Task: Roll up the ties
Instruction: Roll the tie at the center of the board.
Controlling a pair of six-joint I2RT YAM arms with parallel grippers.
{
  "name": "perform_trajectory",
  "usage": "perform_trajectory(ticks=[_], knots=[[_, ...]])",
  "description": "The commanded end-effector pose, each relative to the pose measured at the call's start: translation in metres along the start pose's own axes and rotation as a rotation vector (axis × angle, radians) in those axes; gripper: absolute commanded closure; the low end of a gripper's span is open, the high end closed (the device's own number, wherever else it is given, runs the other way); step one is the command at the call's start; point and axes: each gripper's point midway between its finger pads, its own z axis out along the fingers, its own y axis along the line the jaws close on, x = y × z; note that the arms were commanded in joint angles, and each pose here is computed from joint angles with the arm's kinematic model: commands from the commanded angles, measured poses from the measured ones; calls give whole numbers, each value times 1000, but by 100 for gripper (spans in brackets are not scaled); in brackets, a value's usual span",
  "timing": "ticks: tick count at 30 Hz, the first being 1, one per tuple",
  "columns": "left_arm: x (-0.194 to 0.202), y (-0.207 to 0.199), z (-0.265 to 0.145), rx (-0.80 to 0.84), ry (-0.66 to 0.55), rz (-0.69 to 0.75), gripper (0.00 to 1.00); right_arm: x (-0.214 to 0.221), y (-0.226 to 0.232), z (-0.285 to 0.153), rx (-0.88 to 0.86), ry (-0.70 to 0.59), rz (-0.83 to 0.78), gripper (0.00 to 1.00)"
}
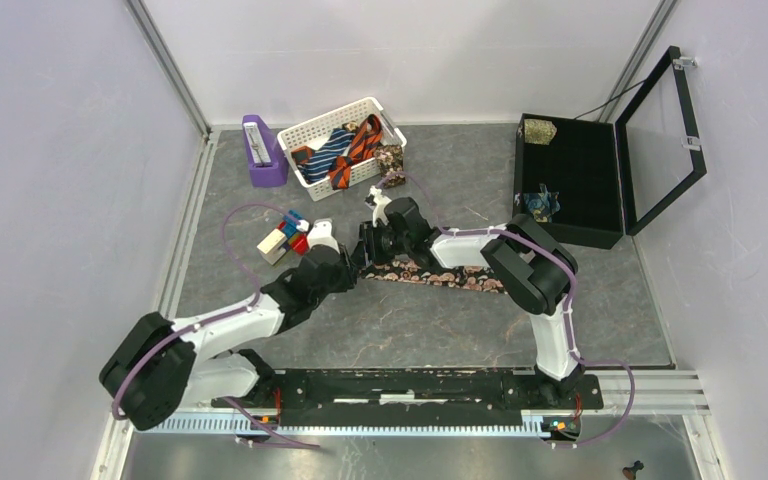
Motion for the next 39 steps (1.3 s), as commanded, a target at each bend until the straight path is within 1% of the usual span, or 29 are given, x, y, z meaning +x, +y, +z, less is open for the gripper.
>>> perform_trajectory(ticks=[1,4,7,8,10,11,13,19,22,25,32,39], knots=[[-49,-26,-16,68,-110,-12,56,-4,14,5,-36,1,-12,62],[-55,-17,-26,25,-122,-11,51,-5,15,5,-37,-1,-12,62],[-52,-4,-32,-15,-110,-2,50,-6,16,4,-40,-2,-14,63],[-50,0,-34,-17,-106,-7,51,-7,16,4,-40,-4,-13,63],[-47,8,-35,-11,-96,-28,67,-7,16,4,-40,-4,-12,63],[-46,11,-36,-4,-93,-41,72,-7,17,4,-41,-6,-13,63],[-41,18,-37,2,-84,-54,76,-7,17,4,-40,-5,-13,62],[-24,31,-32,-2,-25,-83,79,-8,18,4,-40,-8,-15,62],[-15,30,-32,22,-7,-95,83,-9,19,4,-40,-8,-15,63],[-3,31,-32,35,19,-110,89,-11,19,4,-37,-6,-21,63],[22,32,-20,62,60,-168,91,-12,20,5,-36,-6,-24,63],[19,23,-11,91,61,-176,92,-12,22,4,-35,-5,-26,63]])
